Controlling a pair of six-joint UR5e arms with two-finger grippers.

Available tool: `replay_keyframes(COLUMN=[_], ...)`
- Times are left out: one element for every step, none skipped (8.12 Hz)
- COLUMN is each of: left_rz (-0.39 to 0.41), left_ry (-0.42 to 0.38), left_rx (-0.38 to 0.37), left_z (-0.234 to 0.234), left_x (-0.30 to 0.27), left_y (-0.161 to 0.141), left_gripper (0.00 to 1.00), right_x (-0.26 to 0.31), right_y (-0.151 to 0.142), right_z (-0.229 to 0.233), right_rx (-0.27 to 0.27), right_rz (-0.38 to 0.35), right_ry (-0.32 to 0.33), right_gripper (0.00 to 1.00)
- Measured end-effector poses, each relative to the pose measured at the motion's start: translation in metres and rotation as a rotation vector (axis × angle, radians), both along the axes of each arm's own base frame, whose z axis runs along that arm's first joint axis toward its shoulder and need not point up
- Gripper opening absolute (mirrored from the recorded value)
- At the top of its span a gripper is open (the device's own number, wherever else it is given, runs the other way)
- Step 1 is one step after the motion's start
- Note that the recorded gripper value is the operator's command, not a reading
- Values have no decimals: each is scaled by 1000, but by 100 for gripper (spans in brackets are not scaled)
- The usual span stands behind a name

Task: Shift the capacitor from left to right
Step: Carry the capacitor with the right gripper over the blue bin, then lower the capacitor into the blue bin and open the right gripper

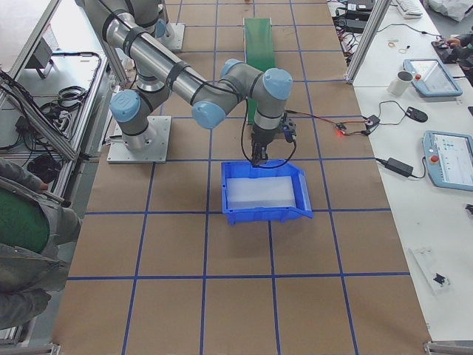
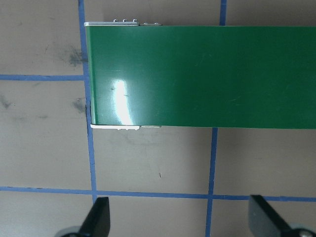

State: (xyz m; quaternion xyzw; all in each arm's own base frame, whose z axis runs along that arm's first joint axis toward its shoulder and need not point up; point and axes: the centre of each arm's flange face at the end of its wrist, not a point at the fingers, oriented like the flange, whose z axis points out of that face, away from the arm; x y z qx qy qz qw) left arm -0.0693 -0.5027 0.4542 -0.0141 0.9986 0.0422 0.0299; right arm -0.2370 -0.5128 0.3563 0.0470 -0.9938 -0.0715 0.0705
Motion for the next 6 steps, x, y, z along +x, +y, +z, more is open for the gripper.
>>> replay_keyframes(left_rz=[0,-1,-1,-1,-1,-1], left_ry=[0,0,0,0,0,0], left_rx=[0,0,-1,-1,0,0], left_z=[0,0,0,0,0,0], left_x=[0,0,0,0,0,0], left_y=[0,0,0,0,0,0], left_gripper=[100,100,100,100,100,100], right_x=[-11,-22,-31,-36,-38,-40], right_y=[-2,-3,-6,-11,-15,-19], right_z=[-17,-35,-52,-71,-87,-102], right_rx=[11,16,16,8,2,-1], right_rz=[-6,-11,-13,-14,-16,-17], right_ry=[-33,-66,-89,-117,-143,-164], right_gripper=[0,0,0,0,0,0])
